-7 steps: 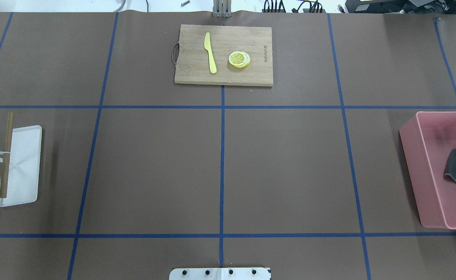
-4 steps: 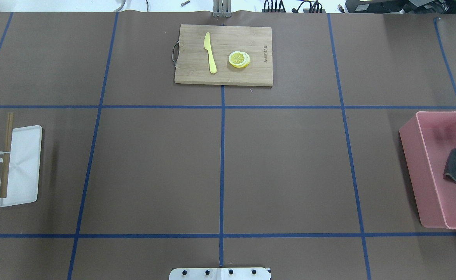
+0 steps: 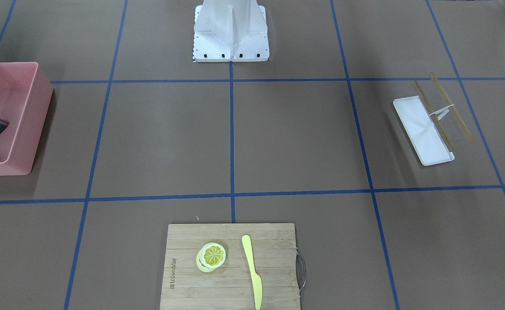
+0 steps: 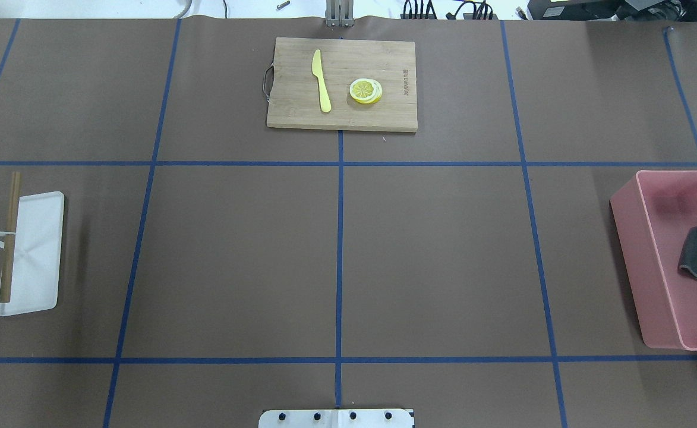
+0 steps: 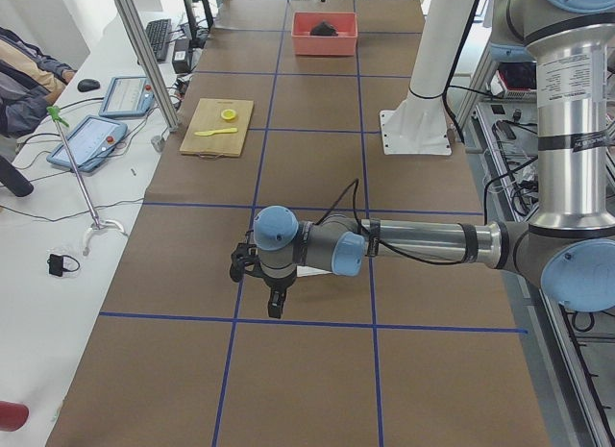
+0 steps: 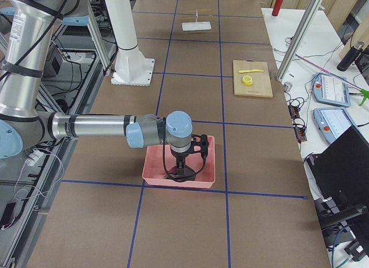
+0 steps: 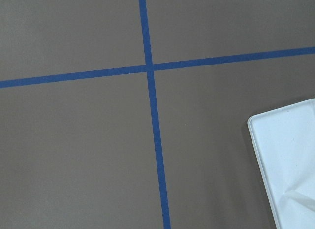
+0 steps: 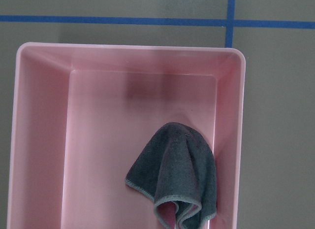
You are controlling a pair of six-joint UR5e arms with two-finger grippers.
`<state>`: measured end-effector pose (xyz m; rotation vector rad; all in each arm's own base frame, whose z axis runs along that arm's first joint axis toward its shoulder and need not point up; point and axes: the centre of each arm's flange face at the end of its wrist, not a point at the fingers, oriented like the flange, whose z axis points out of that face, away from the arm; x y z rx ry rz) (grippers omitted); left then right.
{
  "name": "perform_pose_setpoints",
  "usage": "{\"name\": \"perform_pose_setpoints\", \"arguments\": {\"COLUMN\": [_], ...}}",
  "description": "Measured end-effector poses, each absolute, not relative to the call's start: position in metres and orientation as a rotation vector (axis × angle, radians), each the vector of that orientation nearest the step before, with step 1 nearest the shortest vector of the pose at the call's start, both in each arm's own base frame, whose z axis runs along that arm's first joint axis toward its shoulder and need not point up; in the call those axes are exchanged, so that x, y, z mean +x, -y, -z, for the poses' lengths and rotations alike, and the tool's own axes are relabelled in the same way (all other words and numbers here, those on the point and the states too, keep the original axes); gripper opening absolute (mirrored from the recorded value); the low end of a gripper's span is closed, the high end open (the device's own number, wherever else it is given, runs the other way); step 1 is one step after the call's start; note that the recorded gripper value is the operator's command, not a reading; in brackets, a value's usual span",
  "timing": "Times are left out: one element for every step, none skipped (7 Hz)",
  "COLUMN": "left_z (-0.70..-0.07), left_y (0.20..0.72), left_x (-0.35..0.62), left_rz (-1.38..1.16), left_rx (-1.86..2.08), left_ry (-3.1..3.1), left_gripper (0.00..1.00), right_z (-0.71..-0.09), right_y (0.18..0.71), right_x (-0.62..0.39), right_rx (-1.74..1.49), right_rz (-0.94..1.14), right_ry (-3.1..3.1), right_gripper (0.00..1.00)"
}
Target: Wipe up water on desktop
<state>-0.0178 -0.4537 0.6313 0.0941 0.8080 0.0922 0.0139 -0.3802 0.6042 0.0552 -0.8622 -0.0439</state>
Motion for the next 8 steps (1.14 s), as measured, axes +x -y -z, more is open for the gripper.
{"name": "perform_pose_setpoints", "arguments": {"left_z": [-0.628,-0.623,-0.618,-0.614,-0.612,-0.610,-0.606,-0.603], "left_y": [0.454,0.455,0.456,0.458,0.459,0.460,0.460,0.460], "left_x": [-0.018,-0.018,-0.018,-0.017,-0.017,-0.017,-0.017,-0.018], "left_rz": [-0.094,-0.097,-0.100,-0.103,-0.104,-0.106,-0.108,-0.110], "left_rx": [0.100,0.110,0.119,0.126,0.129,0.133,0.139,0.145], "left_ry": [-0.808,-0.809,-0.809,-0.809,-0.809,-0.809,-0.809,-0.810], "left_gripper": [0.98,0.98,0.98,0.98,0.98,0.98,0.98,0.98], "right_z": [-0.604,-0.604,-0.604,-0.604,-0.604,-0.603,-0.603,-0.603], "right_y": [0.381,0.382,0.382,0.382,0.382,0.382,0.383,0.383], "right_x": [0.014,0.014,0.014,0.014,0.014,0.013,0.013,0.013], "right_rx": [0.066,0.071,0.073,0.074,0.075,0.076,0.077,0.078], "right_rz": [0.049,0.051,0.052,0.052,0.053,0.055,0.056,0.056], "right_ry": [0.865,0.866,0.866,0.866,0.866,0.867,0.867,0.867], "right_gripper": [1.00,1.00,1.00,1.00,1.00,1.00,1.00,1.00]}}
